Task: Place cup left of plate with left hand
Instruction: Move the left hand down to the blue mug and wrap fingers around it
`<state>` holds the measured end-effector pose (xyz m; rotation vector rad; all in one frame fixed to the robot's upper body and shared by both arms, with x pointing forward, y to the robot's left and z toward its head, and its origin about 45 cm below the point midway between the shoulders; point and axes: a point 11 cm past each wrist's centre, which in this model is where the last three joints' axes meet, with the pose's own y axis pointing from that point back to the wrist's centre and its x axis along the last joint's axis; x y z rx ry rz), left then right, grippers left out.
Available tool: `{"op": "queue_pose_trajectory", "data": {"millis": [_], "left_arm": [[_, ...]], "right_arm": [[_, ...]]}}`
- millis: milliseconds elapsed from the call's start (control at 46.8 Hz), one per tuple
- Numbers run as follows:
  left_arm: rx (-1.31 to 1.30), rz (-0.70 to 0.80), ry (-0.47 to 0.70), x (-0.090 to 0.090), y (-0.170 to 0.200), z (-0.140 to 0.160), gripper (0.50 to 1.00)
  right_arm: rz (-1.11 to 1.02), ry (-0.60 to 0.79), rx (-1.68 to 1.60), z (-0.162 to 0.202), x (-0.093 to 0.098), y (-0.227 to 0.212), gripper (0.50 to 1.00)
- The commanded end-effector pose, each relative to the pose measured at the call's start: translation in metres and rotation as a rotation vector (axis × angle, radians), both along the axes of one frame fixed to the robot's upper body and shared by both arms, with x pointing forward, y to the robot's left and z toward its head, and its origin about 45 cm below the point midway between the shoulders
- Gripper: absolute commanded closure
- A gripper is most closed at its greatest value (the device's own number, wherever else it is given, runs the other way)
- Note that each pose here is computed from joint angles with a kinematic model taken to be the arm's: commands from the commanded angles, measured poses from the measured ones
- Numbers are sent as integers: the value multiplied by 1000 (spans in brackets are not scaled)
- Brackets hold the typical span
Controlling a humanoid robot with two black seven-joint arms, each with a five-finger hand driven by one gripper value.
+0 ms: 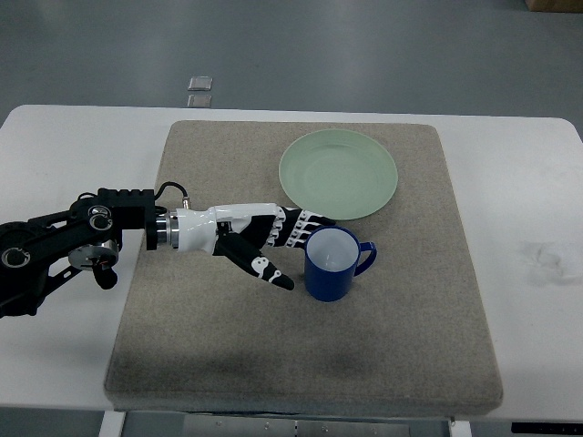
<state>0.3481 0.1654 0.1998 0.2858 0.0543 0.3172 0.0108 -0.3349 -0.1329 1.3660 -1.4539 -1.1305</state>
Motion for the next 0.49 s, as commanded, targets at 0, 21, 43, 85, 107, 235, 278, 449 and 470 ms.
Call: {"op": "queue_pose_trajectory", "data": {"millis": [0,21,43,85,107,235,278,449,470], "left_arm": [[-6,-5,5,-1,-5,-2,501],[-4,-2,8,0,-5,-3,501],[-3,1,9,1,-5,-4,501],[-3,10,11,3,-4,-5,501],[-3,12,12,3,-4,-6,501],[-13,23,18,4,-3,-6,501],[-12,28,20,5,-2,-7,501],[-18,39,30,7,-4,-11,501],[-20,38,31,7,-5,-12,501]], "right_arm": [[0,0,0,0,0,0,568],[0,0,0,0,0,0,568],[0,0,0,0,0,0,568],[0,0,0,0,0,0,568],[0,0,0,0,0,0,568],[0,0,0,0,0,0,568],[0,0,1,0,0,0,568],[0,0,0,0,0,0,568],[0,0,1,0,0,0,568]]}}
